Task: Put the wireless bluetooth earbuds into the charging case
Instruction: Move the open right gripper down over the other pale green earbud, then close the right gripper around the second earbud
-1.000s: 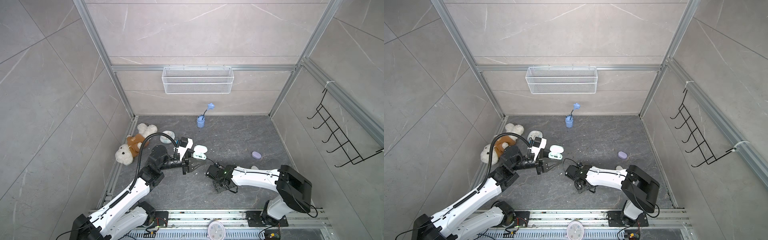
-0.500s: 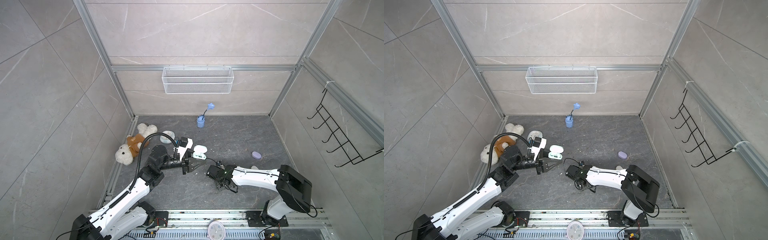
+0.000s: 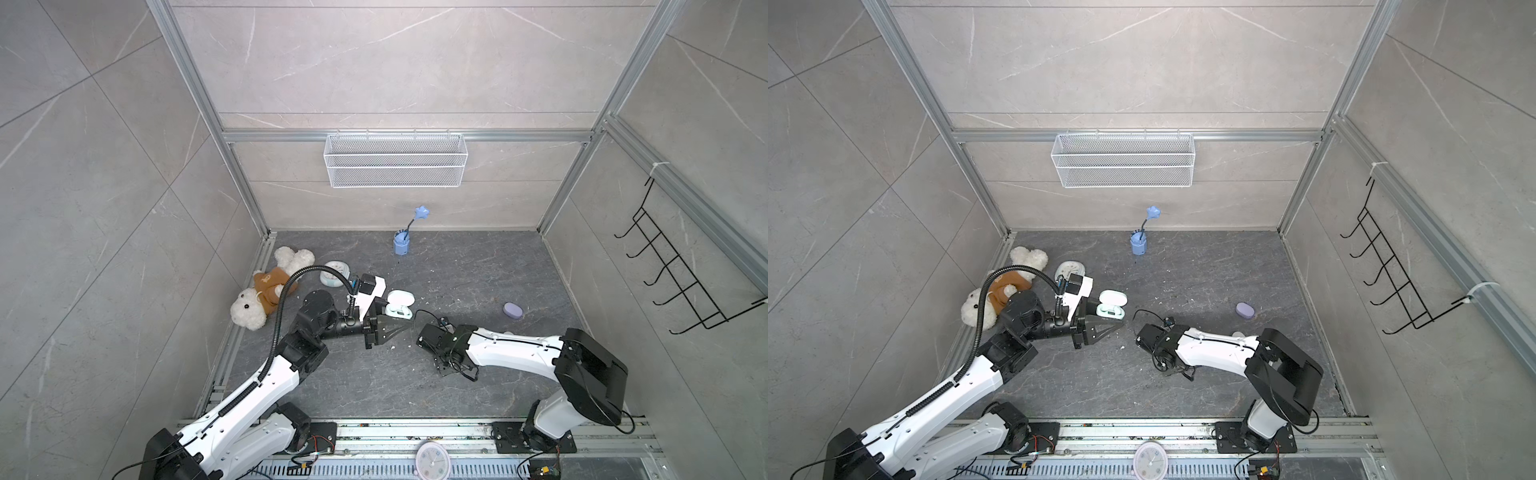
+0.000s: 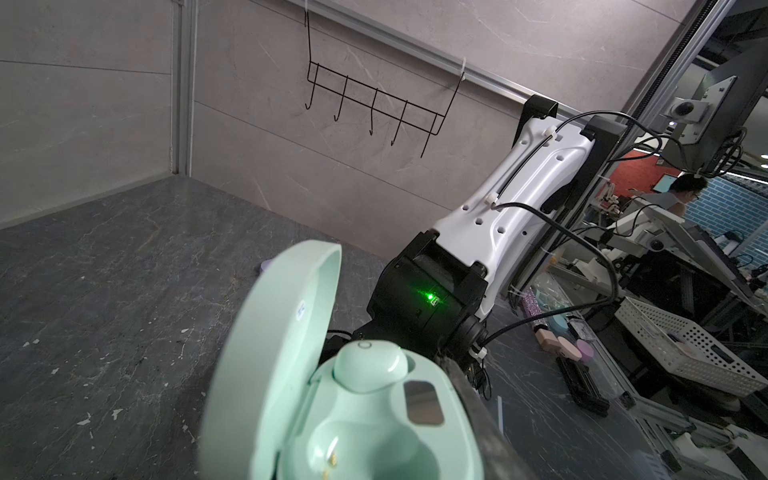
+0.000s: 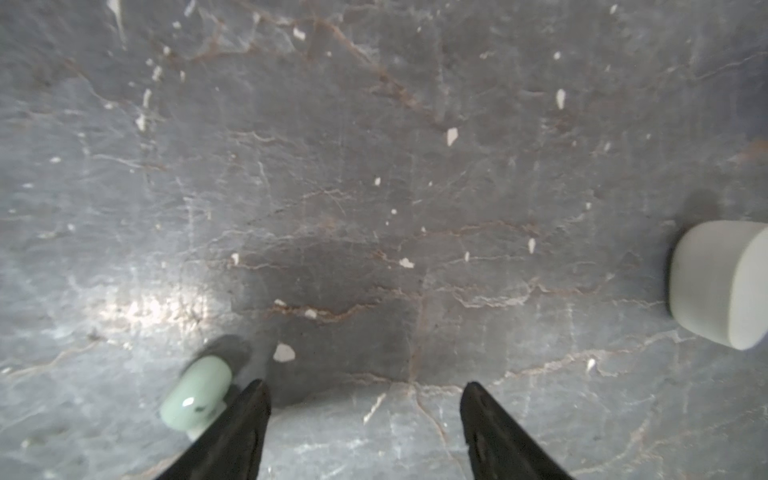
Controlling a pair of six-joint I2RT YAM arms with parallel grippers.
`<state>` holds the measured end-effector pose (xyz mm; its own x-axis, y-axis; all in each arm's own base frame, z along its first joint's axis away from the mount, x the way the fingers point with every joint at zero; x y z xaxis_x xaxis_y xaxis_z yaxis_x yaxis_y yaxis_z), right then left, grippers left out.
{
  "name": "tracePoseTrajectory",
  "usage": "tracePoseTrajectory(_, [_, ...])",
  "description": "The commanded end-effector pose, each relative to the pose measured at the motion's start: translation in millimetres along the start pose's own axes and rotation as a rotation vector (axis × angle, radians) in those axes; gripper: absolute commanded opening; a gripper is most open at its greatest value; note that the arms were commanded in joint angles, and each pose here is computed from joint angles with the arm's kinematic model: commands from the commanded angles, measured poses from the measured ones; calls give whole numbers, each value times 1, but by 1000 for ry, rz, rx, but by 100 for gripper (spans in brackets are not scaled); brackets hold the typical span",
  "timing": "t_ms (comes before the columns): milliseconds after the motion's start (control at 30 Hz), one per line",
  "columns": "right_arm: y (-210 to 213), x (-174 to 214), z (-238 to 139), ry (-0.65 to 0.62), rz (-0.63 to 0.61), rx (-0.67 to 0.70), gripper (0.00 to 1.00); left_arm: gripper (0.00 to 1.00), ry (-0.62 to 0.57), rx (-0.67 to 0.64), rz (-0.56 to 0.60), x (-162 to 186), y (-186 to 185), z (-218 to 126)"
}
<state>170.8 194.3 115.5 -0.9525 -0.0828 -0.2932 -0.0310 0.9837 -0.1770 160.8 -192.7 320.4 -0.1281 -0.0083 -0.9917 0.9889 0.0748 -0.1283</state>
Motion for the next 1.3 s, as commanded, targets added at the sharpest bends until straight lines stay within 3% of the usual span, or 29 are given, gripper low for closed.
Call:
tracePoseTrajectory(0, [-9,-4,-24,10,75,-34,75,0,-31,9,61,-11,-3,-2])
tracePoseTrajectory(167, [-10,-11,-41,97,309,-156,74,0,-33,12,64,-10,-5,-4])
tracePoseTrajectory(300, [-3,-11,-34,216,519,-232,65,0,-38,15,65,-8,-6,-4])
tracePoseTrajectory(433, [3,-14,-26,293,606,-256,61,0,-44,21,67,-8,-7,-5])
tracePoseTrajectory(867, [13,-26,-9,343,636,-251,40,0,-53,19,72,-7,-9,-7])
tracePoseTrajectory(1267, [21,-32,3,343,624,-227,32,0,-53,15,75,-8,-10,-8])
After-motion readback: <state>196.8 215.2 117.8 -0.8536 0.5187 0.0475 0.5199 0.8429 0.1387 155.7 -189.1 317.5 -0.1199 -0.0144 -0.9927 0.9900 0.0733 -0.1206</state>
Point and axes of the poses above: each gripper's point midway between its finger pads, its own z axis out along the fingers, its own y axis along the line the jaws close on, x = y × z, the point moved 9 cm from there along -z, back along the fingers, and after that the axes turned 10 degrees about z, right-handed, at the moved point
